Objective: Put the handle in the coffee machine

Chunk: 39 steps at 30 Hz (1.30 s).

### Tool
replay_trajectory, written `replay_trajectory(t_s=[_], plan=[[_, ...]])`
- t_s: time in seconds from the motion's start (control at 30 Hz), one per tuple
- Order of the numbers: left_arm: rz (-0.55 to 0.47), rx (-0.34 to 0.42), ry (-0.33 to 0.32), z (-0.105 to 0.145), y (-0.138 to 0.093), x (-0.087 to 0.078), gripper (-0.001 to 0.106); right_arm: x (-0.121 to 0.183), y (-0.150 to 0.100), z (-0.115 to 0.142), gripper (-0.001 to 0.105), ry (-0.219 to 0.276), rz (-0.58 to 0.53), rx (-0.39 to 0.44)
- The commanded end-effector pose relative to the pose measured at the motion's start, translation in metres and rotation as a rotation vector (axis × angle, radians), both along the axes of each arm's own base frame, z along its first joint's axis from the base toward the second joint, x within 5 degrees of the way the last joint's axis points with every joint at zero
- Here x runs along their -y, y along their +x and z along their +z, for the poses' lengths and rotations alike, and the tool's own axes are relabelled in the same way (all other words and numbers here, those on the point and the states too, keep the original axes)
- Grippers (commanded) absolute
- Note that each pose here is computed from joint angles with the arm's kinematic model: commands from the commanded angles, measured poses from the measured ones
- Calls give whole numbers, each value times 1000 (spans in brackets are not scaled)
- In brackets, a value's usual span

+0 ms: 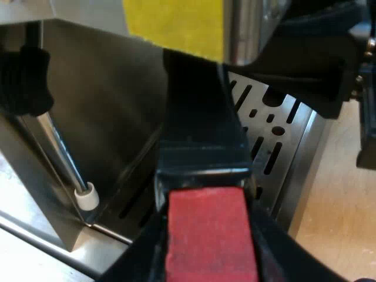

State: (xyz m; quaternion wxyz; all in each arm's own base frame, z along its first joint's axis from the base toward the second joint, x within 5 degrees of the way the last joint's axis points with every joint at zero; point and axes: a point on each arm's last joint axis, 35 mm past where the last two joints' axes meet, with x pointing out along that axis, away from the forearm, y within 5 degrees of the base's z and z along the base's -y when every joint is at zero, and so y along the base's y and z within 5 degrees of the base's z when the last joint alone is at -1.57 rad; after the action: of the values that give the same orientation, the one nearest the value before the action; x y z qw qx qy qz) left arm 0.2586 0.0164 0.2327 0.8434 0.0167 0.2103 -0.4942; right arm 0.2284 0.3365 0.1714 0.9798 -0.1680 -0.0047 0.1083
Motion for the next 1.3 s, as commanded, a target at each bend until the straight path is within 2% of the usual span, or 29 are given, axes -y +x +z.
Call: replay_trajectory(t_s=[0.03,0.47,0.63,0.93,1.03,1.07,1.1,1.2,1.3], plan=[[-145,139,-142,20,-1,4,0,-3,9,11,32,1,26,33],[-145,139,-142,20,-1,4,0,-6,17,23,32,16,39,63],[-145,139,-142,20,-1,4,0,-5,17,29,32,74,26,96],[-134,137,-128,19,-1,4,1,-5,17,29,32,132,25,85],[-134,137,-128,19,-1,4,9,-5,17,29,32,132,25,85],[-134,137,-128,19,-1,4,27,-5,17,30,32,134,25,87],[-133,134,-129,19,-1,4,41,-6,18,32,32,138,25,90],[-130,128,-126,19,-1,4,66,-7,18,34,32,146,25,95],[-121,109,-120,17,-2,4,66,-10,20,39,32,159,25,103]])
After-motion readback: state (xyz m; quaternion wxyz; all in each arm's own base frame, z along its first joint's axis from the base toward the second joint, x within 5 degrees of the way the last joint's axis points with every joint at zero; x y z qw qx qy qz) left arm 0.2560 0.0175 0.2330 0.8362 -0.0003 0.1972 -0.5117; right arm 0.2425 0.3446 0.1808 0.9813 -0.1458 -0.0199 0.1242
